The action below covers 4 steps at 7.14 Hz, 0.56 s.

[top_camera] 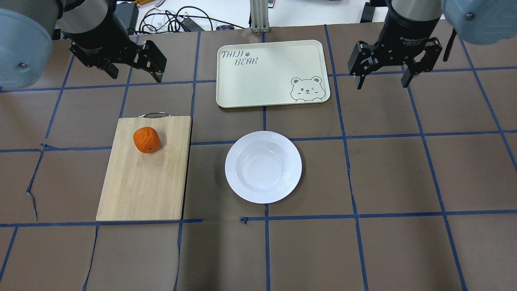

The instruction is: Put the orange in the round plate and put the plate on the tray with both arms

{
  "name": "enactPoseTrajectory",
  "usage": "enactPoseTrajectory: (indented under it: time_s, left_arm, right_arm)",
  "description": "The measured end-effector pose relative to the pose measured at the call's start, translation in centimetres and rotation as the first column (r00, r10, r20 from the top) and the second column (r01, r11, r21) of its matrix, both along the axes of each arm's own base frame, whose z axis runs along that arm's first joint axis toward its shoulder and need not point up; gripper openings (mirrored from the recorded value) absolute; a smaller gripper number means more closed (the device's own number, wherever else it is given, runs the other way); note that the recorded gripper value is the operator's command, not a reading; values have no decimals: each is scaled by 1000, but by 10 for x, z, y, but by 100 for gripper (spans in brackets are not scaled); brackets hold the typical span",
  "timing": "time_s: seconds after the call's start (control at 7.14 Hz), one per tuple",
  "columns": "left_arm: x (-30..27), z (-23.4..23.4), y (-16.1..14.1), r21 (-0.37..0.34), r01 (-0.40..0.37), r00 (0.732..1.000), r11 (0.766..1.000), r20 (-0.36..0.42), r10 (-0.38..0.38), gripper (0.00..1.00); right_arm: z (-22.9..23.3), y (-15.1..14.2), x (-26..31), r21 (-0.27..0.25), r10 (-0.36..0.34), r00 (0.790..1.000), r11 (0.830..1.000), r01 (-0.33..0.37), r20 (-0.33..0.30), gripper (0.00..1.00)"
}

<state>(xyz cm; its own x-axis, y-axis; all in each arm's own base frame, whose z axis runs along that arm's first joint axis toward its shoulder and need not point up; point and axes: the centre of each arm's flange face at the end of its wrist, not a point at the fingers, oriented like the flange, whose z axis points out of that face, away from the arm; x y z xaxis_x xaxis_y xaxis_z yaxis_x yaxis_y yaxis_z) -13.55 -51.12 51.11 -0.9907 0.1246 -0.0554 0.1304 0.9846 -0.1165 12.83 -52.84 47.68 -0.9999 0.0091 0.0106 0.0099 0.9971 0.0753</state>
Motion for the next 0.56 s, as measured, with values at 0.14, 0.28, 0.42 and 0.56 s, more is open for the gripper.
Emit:
enactPoseTrajectory:
  time_s: [0.14, 0.28, 0.42, 0.56]
  left_arm:
    - [0, 0, 0, 1, 0, 1000, 1000, 0, 0, 100]
    - [0, 0, 0, 1, 1, 1000, 1000, 0, -1, 100]
    - [0, 0, 0, 0, 2, 1000, 1000, 0, -2, 100]
    - [0, 0, 0, -1, 3, 1000, 1000, 0, -3, 100]
  right_arm:
    - [-1, 0, 0, 1, 0, 1000, 1000, 0, -1, 100]
    - [-1, 0, -1, 2, -1, 1000, 1000, 1, -3, 100]
    - [-1, 0, -1, 2, -1, 1000, 1000, 1, -4, 100]
    - [-1, 0, -1, 3, -1, 1000, 1000, 1, -4, 100]
